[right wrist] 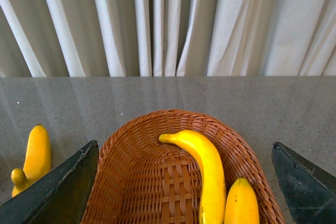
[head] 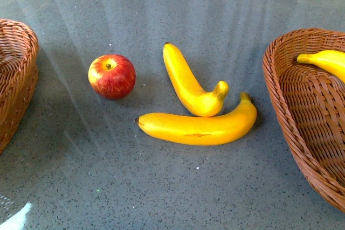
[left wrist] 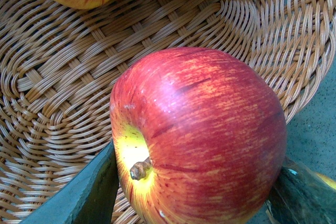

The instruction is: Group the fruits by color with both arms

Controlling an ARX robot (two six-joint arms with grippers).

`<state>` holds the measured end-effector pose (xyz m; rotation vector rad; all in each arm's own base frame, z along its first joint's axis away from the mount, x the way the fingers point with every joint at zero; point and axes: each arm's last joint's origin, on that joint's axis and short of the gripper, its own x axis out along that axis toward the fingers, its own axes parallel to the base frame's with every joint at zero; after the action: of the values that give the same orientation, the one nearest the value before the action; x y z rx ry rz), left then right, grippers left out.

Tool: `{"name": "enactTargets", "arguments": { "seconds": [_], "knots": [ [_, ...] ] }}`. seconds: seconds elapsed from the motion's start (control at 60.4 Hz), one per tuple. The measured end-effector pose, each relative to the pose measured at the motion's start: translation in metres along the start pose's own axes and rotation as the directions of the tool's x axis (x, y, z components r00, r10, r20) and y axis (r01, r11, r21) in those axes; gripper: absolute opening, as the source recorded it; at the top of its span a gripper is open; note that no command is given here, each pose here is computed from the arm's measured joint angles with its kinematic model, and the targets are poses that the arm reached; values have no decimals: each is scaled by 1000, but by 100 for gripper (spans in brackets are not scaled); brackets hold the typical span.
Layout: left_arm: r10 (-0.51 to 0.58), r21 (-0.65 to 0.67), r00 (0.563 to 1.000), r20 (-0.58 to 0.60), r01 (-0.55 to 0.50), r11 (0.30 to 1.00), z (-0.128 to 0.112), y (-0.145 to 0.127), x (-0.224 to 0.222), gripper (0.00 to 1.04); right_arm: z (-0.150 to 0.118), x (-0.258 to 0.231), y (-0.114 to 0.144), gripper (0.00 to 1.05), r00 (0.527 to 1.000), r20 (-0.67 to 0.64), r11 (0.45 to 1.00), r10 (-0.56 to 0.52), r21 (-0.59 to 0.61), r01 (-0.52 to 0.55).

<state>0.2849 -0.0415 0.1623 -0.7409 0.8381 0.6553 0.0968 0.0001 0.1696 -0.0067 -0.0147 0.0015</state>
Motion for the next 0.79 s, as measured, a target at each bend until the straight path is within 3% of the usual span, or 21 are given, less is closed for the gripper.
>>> {"name": "enactTargets", "arguments": {
  "seconds": [0.05,0.232,0.496,0.794],
  "knots": [
    [-4,1,1000,3,4,1000,1,0,0,68,0,0,0,96,1000,0,1000,0,0,0],
    [-45,55,999,-11,46,997,-5,-6,-2,97,0,0,0,96,1000,0,1000,-1,0,1],
    [-158,322,977,-141,197,926,-60,-48,-8,96,0,0,0,96,1000,0,1000,0,0,0],
    [-174,394,976,-129,211,894,-70,-82,-4,96,0,0,0,96,1000,0,1000,0,0,0]
  ]
}}
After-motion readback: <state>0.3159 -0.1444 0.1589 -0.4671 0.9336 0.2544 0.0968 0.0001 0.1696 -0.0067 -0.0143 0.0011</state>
